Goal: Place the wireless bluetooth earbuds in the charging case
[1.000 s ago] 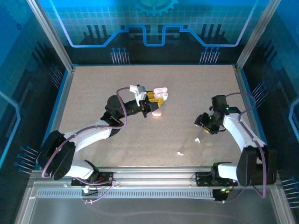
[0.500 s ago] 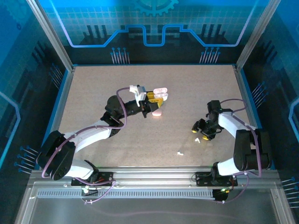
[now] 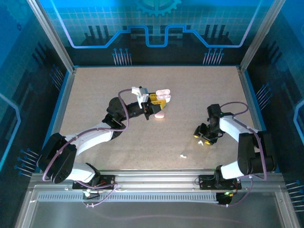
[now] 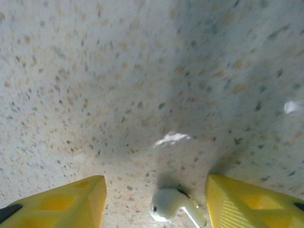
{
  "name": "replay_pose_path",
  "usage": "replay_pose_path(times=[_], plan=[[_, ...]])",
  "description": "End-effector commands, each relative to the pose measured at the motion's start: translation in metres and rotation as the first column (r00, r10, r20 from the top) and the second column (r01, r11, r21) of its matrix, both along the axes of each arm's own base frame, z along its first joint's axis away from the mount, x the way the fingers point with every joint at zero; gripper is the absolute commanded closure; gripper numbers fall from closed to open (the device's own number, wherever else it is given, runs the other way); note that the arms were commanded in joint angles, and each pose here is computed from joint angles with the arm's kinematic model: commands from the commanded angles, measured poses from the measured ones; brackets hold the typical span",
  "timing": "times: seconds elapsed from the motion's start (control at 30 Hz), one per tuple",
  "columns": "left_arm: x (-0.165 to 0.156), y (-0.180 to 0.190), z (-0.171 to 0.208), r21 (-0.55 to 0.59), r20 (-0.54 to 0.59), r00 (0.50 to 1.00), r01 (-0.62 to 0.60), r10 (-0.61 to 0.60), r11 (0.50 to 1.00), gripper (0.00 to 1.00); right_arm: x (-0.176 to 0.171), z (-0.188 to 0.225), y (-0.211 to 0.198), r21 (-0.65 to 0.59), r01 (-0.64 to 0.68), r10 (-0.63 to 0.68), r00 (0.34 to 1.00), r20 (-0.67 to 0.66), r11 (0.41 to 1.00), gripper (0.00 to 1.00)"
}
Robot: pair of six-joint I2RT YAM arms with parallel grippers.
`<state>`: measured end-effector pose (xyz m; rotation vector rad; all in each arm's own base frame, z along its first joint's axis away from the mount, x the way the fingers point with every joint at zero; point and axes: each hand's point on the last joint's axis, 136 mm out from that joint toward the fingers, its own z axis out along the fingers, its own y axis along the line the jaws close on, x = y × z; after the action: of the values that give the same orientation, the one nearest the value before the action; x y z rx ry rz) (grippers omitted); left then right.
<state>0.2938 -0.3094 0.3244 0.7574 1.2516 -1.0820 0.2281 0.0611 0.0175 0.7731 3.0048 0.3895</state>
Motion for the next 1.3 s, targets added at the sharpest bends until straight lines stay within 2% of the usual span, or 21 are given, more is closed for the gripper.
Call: replay_pose_path(times=[0.0,0.23,0.67,1.27], plan=[[-0.006,0.004,0.011,-0.026,0.046,0.999,-0.002,0.004,1.000,0.76,-0.022,-0.001,0.015,0.033,-0.008,0.010,0.998,-0.063,0.999,0.42],[-0.007,0.004,0.011,-0.030,0.045,0.999,-0.001,0.002,1.000,0.76,-0.029,-0.001,0.022,0.025,-0.028,0.030,0.997,-0.074,0.999,0.42],[-0.009,0.006,0.013,-0.030,0.054,0.999,-0.005,0.007,1.000,0.76,-0.024,0.011,0.000,-0.159,-0.084,0.073,0.994,-0.078,0.984,0.45],[-0.007,0.005,0.011,-0.025,0.052,0.999,-0.008,0.009,1.000,0.76,-0.009,0.004,0.003,-0.201,-0.193,0.171,0.978,-0.119,0.961,0.55]])
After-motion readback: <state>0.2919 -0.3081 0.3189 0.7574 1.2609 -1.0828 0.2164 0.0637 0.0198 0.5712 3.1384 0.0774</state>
